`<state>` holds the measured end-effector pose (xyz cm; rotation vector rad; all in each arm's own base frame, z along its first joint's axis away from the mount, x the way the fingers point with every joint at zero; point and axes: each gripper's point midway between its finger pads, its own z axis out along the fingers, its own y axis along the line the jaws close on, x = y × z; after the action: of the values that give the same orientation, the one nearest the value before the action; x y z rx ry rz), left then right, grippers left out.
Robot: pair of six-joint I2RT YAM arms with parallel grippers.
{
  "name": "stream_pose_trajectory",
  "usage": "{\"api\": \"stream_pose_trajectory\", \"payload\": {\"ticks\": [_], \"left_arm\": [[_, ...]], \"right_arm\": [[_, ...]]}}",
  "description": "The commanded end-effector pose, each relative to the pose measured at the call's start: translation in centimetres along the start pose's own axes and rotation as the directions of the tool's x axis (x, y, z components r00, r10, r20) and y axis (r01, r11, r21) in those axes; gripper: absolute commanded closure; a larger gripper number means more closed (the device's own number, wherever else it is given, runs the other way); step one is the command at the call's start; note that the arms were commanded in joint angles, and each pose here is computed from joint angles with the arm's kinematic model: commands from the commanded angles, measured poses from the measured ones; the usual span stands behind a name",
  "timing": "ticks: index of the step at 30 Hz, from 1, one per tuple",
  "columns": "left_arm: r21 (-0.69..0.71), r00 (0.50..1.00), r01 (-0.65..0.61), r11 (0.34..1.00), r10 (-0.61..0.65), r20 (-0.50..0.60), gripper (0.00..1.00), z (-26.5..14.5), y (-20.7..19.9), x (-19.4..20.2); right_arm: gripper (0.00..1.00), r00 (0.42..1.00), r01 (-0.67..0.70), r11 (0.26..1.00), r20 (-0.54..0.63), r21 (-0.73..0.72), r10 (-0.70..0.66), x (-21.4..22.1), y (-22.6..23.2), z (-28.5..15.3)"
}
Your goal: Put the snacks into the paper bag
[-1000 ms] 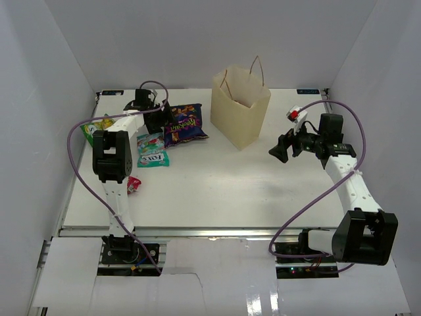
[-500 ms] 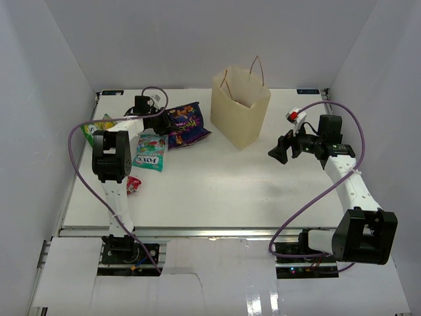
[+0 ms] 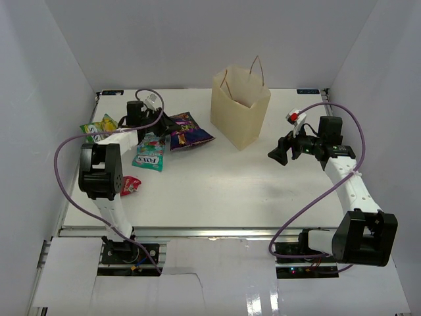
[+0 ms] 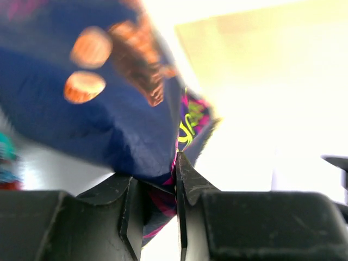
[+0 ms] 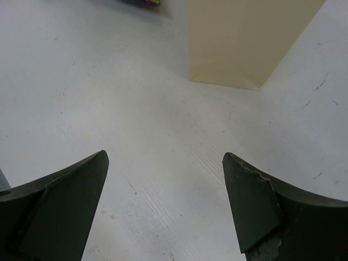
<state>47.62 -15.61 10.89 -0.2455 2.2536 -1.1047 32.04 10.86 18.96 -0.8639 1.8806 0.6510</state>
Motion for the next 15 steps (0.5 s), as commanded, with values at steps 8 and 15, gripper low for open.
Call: {"api": "stream_pose_trajectory", "payload": {"ticks": [8, 15], "left_arm": [[0.267, 0.95, -0.249, 0.931, 0.181, 0.255, 1.0, -8.6, -13.4, -4.8], [0.286, 0.9, -0.338, 0.897, 0.219, 0.378, 1.0, -12.4, -18.5, -7.5]], "right_arm": [[0.09, 0.999, 0.004, 1.0, 0.032, -0.017, -0.004, -0.8, 0.4, -0.5], [0.09, 1.0, 0.006, 1.0, 0.031, -0.011, -0.006, -0.9, 0.4, -0.5]]}}
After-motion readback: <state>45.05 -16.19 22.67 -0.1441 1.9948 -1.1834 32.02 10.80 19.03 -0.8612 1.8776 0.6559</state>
